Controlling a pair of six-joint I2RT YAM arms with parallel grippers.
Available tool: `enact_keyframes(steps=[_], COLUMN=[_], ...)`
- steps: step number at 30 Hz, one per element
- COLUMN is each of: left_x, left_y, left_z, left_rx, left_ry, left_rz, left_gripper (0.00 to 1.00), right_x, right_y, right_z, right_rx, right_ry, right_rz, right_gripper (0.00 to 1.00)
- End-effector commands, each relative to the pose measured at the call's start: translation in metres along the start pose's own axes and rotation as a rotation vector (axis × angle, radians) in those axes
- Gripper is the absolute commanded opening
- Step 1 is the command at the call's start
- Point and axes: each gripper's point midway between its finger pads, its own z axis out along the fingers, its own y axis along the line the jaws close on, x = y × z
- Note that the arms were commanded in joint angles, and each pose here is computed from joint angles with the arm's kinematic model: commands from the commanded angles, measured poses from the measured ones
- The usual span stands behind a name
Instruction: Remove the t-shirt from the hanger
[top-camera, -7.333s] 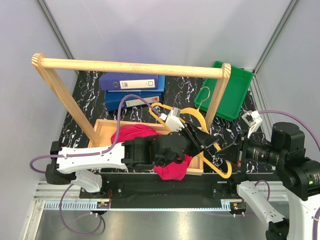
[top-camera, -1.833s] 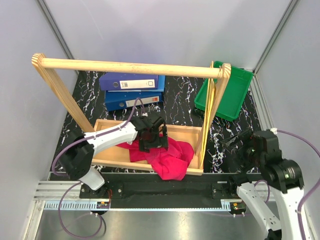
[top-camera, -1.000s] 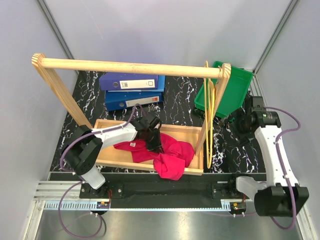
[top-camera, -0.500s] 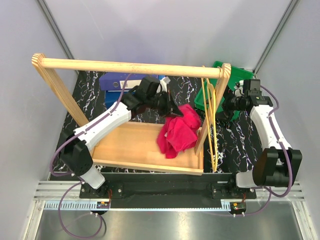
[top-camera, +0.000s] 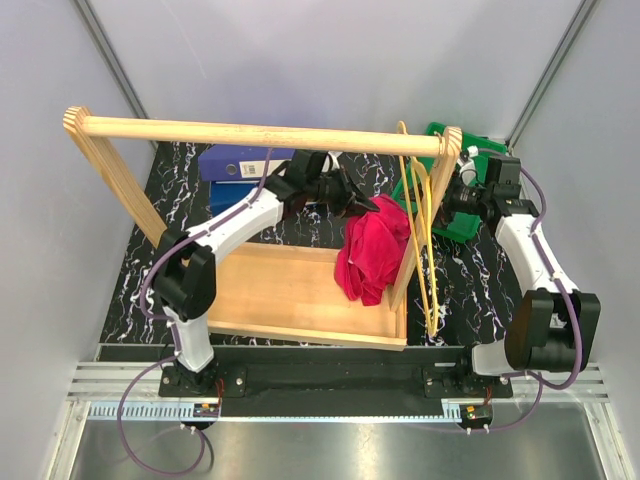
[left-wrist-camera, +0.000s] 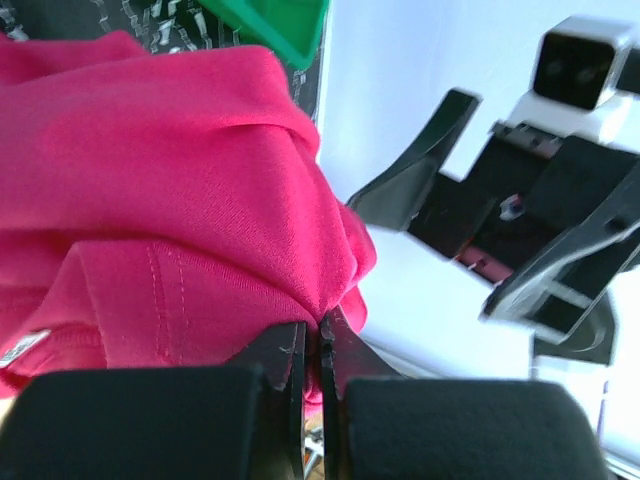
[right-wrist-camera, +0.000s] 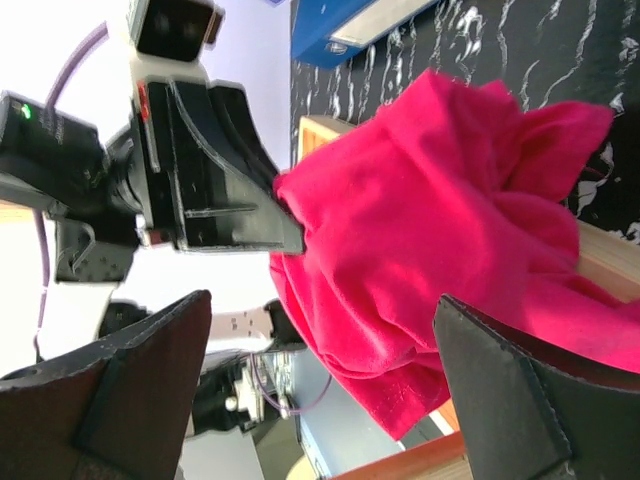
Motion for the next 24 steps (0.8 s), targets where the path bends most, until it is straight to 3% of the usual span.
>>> enact_keyframes(steps=[1, 13, 16, 17, 18, 20, 23, 24], left_x=[-0.007, -0.01, -0.01, -0.008, -0.007, -0.003, 0.001, 0.002], left_y=[-0.066, -0.096, -0.097, -0.097, -0.098, -0.1, -0.095, -0.09], left_z=[-0.011, -0.01, -0.007, -0.007, -0.006, -0.005, -0.005, -0.005], left_rx=[0.18, 0.269, 0.272, 0.273, 0.276, 0.276, 0.263, 0.253], left_ry=[0.001, 0.021, 0.034, 0.042, 0.046, 0.051, 0.056, 0.061], left_rz=[0.038, 0.004, -0.005, -0.009, -0.007, 0.001, 0.004, -0.003], left_gripper=[0.0, 0.0, 0.0, 0.0, 0.0, 0.0, 0.0, 0.0], right_x=[0.012, 0.049, 0.053, 0.052, 0.051, 0.047, 0.041, 0.038], right_y=[0.01, 0.002, 0.003, 0.003, 0.003, 0.001, 0.01, 0.017], right_z=[0.005, 0.033, 0.038, 0.039, 0.039, 0.041, 0.039, 0.037], right_rx=[-0.093, -0.079, -0.092, -0.088, -0.084, -0.063, -0.084, -0.103], right_ry=[0.069, 0.165, 0.177, 0.172, 0.168, 0.138, 0.082, 0.055], right_rz=[-0.097, -0.191, -0.201, -0.203, -0.198, -0.191, -0.192, -0.219], right_gripper=[1.0, 0.99, 0.91, 0.87, 0.76, 0.7, 0.5, 0.31])
